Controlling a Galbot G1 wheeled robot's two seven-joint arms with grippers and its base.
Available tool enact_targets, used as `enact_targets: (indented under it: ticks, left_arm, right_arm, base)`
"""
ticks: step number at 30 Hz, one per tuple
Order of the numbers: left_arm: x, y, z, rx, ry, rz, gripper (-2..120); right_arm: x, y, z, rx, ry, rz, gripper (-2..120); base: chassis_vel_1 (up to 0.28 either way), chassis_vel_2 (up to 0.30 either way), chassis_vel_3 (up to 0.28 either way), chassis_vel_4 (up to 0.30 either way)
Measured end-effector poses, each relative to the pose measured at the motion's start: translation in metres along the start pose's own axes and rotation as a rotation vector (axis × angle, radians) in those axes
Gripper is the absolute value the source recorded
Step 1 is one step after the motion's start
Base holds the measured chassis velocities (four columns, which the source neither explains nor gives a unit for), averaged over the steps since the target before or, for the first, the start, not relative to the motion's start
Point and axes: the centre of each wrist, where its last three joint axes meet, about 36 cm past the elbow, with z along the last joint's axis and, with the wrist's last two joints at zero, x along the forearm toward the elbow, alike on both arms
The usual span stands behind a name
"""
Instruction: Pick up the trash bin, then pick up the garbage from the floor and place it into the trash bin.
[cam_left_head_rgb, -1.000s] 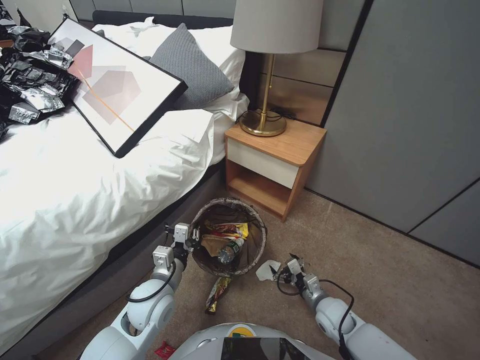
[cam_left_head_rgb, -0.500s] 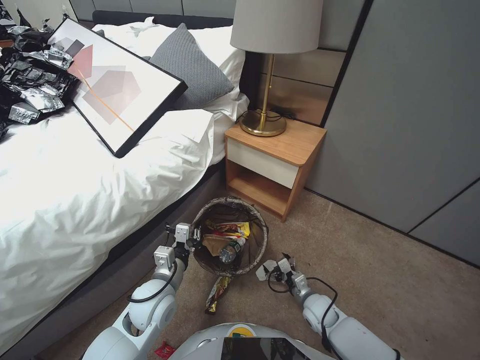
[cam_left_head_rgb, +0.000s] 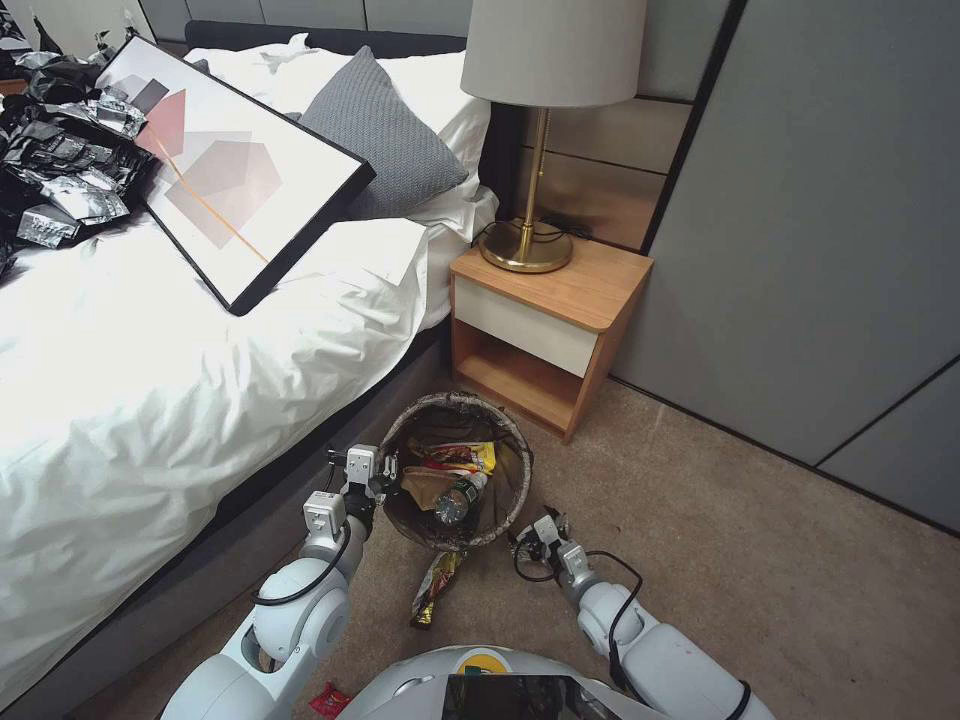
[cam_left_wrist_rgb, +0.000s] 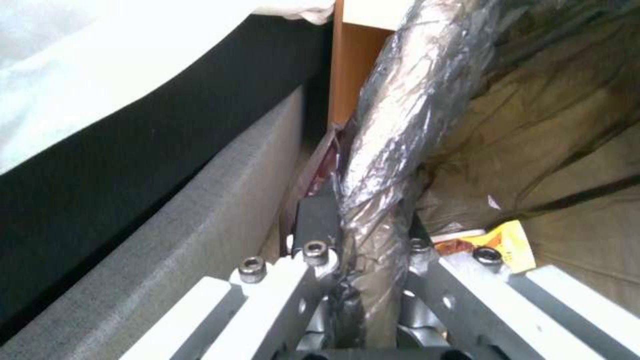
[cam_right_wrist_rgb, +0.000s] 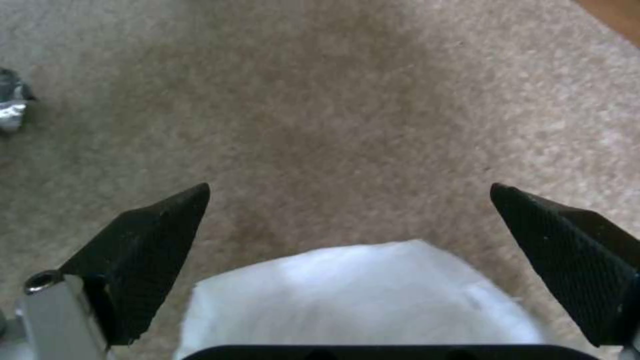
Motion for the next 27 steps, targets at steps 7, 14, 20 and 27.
enact_targets:
  ticks: [7,14,20,27]
  left_arm:
    - [-0.003,0.000,0.000,0.000,-0.001,0.003,3]
    - [-0.004,0.000,0.000,0.001,0.000,0.002,3]
    - [-0.004,0.000,0.000,0.000,0.000,0.005,3]
    - [-0.005,0.000,0.000,0.000,0.001,0.005,3]
  right_arm:
    - [0.005,0.006,0.009,0.000,0.028,0.000,100]
    - [0.013,0.008,0.015,0.008,0.043,0.004,100]
    - [0.016,0.008,0.023,0.016,0.057,0.009,100]
    - [0.014,0.006,0.024,0.022,0.058,0.013,100]
  base:
    - [0.000,0.000,0.000,0.000]
    - [0.000,0.000,0.000,0.000]
    - [0.000,0.000,0.000,0.000]
    - [0.000,0.000,0.000,0.000]
